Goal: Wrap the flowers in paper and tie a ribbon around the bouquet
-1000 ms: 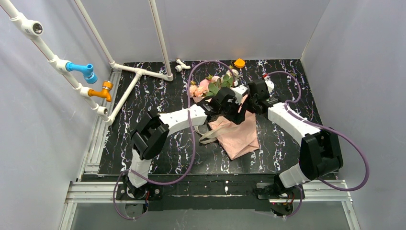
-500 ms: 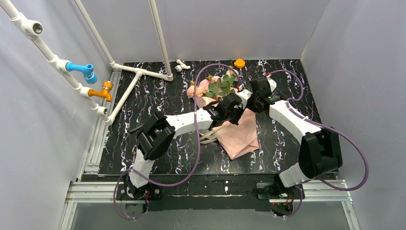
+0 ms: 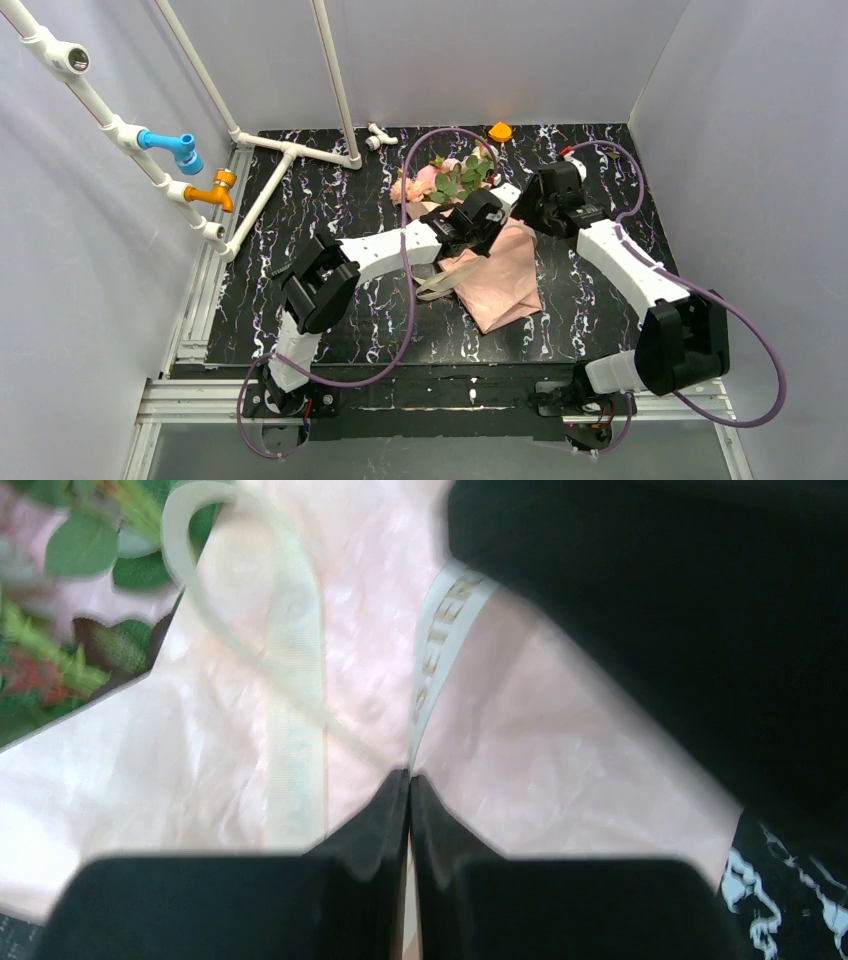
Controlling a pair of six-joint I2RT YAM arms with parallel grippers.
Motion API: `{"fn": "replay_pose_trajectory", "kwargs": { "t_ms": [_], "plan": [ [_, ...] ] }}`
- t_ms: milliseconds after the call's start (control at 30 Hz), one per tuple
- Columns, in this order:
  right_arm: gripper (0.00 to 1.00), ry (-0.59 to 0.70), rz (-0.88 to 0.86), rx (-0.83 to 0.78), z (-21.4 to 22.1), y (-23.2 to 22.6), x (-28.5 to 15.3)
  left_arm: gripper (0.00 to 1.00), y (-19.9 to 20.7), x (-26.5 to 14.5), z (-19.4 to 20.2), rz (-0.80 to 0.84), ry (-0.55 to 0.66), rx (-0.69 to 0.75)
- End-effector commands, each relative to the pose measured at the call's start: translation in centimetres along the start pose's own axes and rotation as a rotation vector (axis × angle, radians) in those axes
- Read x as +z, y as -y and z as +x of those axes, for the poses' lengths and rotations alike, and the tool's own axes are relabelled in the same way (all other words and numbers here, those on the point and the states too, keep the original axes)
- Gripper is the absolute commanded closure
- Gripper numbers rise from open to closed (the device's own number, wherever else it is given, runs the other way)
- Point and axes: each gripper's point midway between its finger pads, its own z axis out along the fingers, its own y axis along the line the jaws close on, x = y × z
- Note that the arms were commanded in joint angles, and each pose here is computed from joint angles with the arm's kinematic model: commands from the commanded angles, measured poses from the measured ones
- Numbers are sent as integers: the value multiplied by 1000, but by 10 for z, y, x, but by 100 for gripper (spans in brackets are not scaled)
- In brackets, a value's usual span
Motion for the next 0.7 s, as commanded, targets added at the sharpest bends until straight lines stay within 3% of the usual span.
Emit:
{"fn": "replay_pose_trajectory", "kwargs": {
  "t_ms": [0,100,333,433,667],
  "plan": [
    [43,59,-98,-17,-15,-17,-30,100,-28,-21,-18,-67,14,-35],
    [51,23,-156,-4,-1,-21,-34,100,-38,-23,-20,-82,6,-44],
    [53,-73,-364,37,41,-39,-31,100,-59,-25,-21,-111,-6,-66],
    [50,-107,-467,51,56,-54,-27,100,-62,-24,-20,-106,-7,-73],
    [40,-164,-508,41,73,-72,-6,100,-64,-20,-17,-90,-22,-91]
  ]
}}
